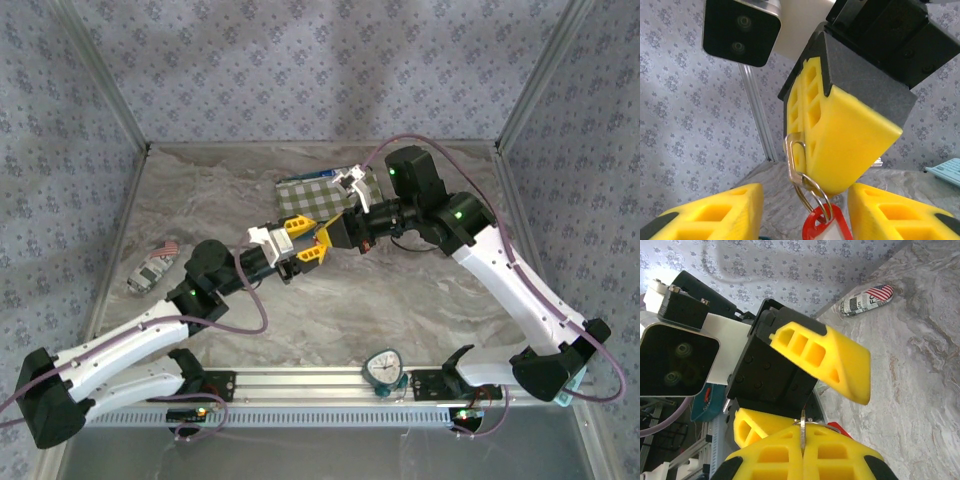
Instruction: Remove the keys from the keyring
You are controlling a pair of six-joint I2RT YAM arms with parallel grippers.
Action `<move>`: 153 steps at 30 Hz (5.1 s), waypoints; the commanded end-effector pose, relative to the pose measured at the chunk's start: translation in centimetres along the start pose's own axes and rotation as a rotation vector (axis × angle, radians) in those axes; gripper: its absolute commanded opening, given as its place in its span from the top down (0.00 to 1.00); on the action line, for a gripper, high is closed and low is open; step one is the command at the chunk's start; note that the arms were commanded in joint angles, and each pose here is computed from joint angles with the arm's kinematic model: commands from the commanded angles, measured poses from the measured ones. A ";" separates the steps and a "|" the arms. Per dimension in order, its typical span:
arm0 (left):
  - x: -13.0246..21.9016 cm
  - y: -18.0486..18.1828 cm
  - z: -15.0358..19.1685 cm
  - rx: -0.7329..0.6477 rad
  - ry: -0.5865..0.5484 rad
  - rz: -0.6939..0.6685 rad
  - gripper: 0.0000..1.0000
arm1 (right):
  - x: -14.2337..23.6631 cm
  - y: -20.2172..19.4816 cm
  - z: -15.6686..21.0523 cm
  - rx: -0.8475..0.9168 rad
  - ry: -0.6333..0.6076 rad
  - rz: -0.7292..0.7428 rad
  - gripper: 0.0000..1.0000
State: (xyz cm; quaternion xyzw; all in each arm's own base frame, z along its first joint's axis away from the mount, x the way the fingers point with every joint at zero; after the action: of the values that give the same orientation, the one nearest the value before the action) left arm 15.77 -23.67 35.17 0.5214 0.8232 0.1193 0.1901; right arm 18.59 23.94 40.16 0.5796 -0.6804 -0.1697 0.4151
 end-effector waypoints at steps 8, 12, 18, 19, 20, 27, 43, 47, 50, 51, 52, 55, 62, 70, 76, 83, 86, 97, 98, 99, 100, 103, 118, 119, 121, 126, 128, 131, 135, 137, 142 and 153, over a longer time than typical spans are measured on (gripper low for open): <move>-0.3 0.6 -1.8 -0.026 -0.066 -0.017 0.66 | 0.3 0.8 0.0 0.004 -0.011 -0.043 1.00; -0.1 0.6 -2.0 -0.027 -0.069 -0.023 0.68 | 0.4 0.9 0.0 0.004 -0.011 -0.051 1.00; 0.0 0.6 -2.1 -0.024 -0.065 -0.022 0.73 | 0.6 0.8 -0.1 0.003 -0.022 -0.055 1.00; 0.0 0.6 -2.1 -0.022 -0.064 -0.020 0.73 | 0.7 0.9 0.0 0.003 -0.024 -0.056 1.00; 0.1 0.6 -2.1 -0.021 -0.065 -0.019 0.73 | 0.7 0.9 -0.1 0.000 -0.027 -0.057 1.00; 0.4 0.6 -2.2 -0.017 -0.067 -0.022 0.74 | 0.8 0.7 -0.1 -0.003 -0.033 -0.061 1.00; -0.3 0.9 -2.4 -0.037 -0.075 -0.033 0.63 | 1.0 1.4 -0.3 0.002 -0.042 -0.097 1.00; -0.4 0.9 -2.4 -0.041 -0.075 -0.031 0.63 | 1.1 1.5 -0.3 0.004 -0.046 -0.101 1.00; -0.4 0.9 -2.4 -0.044 -0.081 -0.028 0.65 | 1.2 1.5 -0.2 0.002 -0.046 -0.103 1.00; -0.4 0.9 -2.5 -0.046 -0.086 -0.030 0.65 | 1.1 1.4 -0.2 0.000 -0.044 -0.104 1.00; -0.4 0.9 -2.5 -0.048 -0.091 -0.033 0.65 | 1.1 1.4 -0.2 0.001 -0.044 -0.104 1.00; -0.5 1.0 -2.8 -0.058 -0.107 -0.035 0.65 | 1.1 1.4 -0.1 -0.004 -0.041 -0.106 1.00; -0.8 0.9 -3.0 -0.067 -0.120 -0.021 0.73 | 1.1 1.3 0.2 -0.011 -0.037 -0.107 1.00; -0.7 1.0 -3.3 -0.072 -0.137 -0.030 0.91 | 1.4 1.2 0.1 0.002 -0.051 -0.111 1.00; -0.4 0.9 -3.4 -0.070 -0.129 -0.021 1.00 | 2.0 1.3 0.1 0.031 -0.083 -0.079 1.00; 0.0 1.3 -3.5 -0.051 -0.109 -0.058 1.00 | 2.5 1.5 0.9 0.152 -0.100 0.046 1.00; -0.1 1.4 -3.7 -0.046 -0.097 -0.056 1.00 | 2.6 1.9 1.4 0.239 -0.109 0.105 1.00; 0.0 2.3 -4.3 0.035 -0.038 -0.092 1.00 | 2.8 3.2 3.6 0.603 -0.148 0.342 1.00; 0.0 2.3 -4.4 0.041 -0.038 -0.096 1.00 | 2.7 3.3 3.9 0.637 -0.139 0.359 1.00; 0.0 2.5 -4.4 0.056 -0.033 -0.107 1.00 | 2.6 3.4 4.1 0.669 -0.129 0.373 1.00; 0.0 2.5 -4.4 0.060 -0.029 -0.110 1.00 | 2.6 3.4 4.3 0.695 -0.127 0.388 1.00; -0.2 2.7 -4.6 0.084 -0.009 -0.105 1.00 | 2.3 3.6 4.8 0.775 -0.113 0.429 1.00; -0.7 3.1 -5.0 0.148 0.043 -0.104 1.00 | 0.8 4.8 6.5 1.054 -0.049 0.592 1.00; -0.7 3.1 -5.0 0.149 0.046 -0.102 1.00 | 0.6 4.8 6.6 1.068 -0.039 0.599 1.00; -0.8 3.2 -5.0 0.150 0.050 -0.102 1.00 | 0.3 4.9 6.8 1.092 -0.017 0.605 1.00; -0.8 3.1 -5.0 0.156 0.054 -0.096 1.00 | -0.4 4.9 7.2 1.126 0.020 0.609 1.00; -0.7 3.1 -5.0 0.156 0.052 -0.098 1.00 | -0.8 5.0 7.4 1.138 0.035 0.606 1.00; -0.7 3.1 -5.0 0.158 0.050 -0.095 1.00 | -1.4 5.1 7.5 1.152 0.053 0.602 1.00; -0.6 3.1 -5.2 0.157 0.044 -0.093 1.00 | -1.9 5.3 7.7 1.163 0.065 0.589 1.00; -0.6 3.0 -5.3 0.157 0.039 -0.085 1.00 | -2.3 5.4 7.8 1.173 0.072 0.588 1.00; -0.5 2.9 -5.3 0.161 0.035 -0.076 1.00 | -3.0 5.5 7.9 1.185 0.083 0.574 1.00; -0.3 2.4 -5.7 0.174 0.006 -0.033 1.00 | -4.5 5.2 8.1 1.210 0.091 0.568 1.00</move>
State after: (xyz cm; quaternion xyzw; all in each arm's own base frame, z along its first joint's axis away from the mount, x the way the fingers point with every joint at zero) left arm 15.03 -23.97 37.27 0.5571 0.8222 0.0893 0.0745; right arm 11.94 24.76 40.63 0.4042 -0.8455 0.3437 0.0596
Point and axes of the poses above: each hand's point on the last joint's axis, 136 mm out from that joint toward the fingers, its own x axis back along the fingers, its own y axis along the line the jaws close on, z = x × y, the point moved 7 cm from there along x, back along the fingers, and after that the axes turned 12 degrees about -x, right-handed, at the moved point
